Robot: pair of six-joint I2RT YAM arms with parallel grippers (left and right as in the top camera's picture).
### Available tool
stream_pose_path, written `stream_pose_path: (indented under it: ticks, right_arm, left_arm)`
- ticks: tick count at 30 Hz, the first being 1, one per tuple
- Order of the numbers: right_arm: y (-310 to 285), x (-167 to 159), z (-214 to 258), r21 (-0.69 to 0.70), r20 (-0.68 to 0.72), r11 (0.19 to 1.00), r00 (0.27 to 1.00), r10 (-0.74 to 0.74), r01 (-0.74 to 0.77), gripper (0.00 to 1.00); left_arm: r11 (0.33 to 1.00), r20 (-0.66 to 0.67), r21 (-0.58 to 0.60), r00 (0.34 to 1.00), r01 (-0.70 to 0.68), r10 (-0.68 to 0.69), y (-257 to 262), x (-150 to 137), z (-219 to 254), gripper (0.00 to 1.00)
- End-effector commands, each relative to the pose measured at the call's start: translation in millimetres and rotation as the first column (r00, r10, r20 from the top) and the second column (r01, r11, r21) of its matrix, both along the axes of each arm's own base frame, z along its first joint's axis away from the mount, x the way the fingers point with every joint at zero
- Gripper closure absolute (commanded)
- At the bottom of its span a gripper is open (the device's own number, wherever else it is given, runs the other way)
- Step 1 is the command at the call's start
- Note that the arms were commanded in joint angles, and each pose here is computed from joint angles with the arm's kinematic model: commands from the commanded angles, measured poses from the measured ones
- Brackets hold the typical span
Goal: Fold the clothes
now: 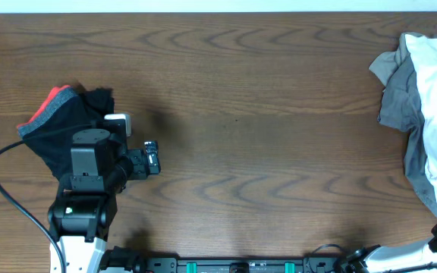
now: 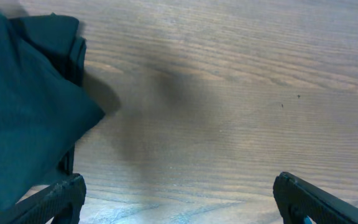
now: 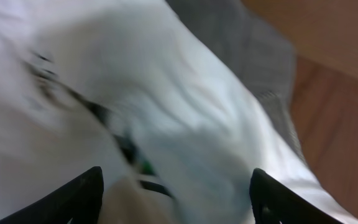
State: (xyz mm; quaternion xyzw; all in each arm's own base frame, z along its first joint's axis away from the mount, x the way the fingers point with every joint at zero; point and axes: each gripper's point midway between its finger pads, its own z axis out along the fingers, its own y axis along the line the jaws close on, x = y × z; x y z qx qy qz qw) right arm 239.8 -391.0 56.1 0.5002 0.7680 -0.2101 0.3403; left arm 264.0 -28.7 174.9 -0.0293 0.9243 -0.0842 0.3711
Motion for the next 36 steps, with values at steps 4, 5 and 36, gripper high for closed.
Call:
stream_pose_path:
  ticks: [4,5,36]
  right_arm:
    - [-14.4,-35.2,-1.3,-0.025,-0.096,0.993,0.989,-0.115,0.113,0.27]
    - [-14.4,-38.0,-2.7,-0.019,-0.099,0.993,0.988,-0.119,0.118,0.27]
    - [-8.3,-43.3,-23.3,0.044,-0.123,0.992,0.986,-0.11,0.117,0.82]
  left_arm:
    - [1.0,0.016,-0.017,1.0,-0.001,0.001,-1.4,4.9,7.7,0.02]
    - [1.0,0.016,-0.017,1.0,-0.001,0.001,-1.4,4.8,7.7,0.02]
    - [1.0,0.016,-0.016,1.0,-0.001,0.001,-1.3,4.8,7.6,0.02]
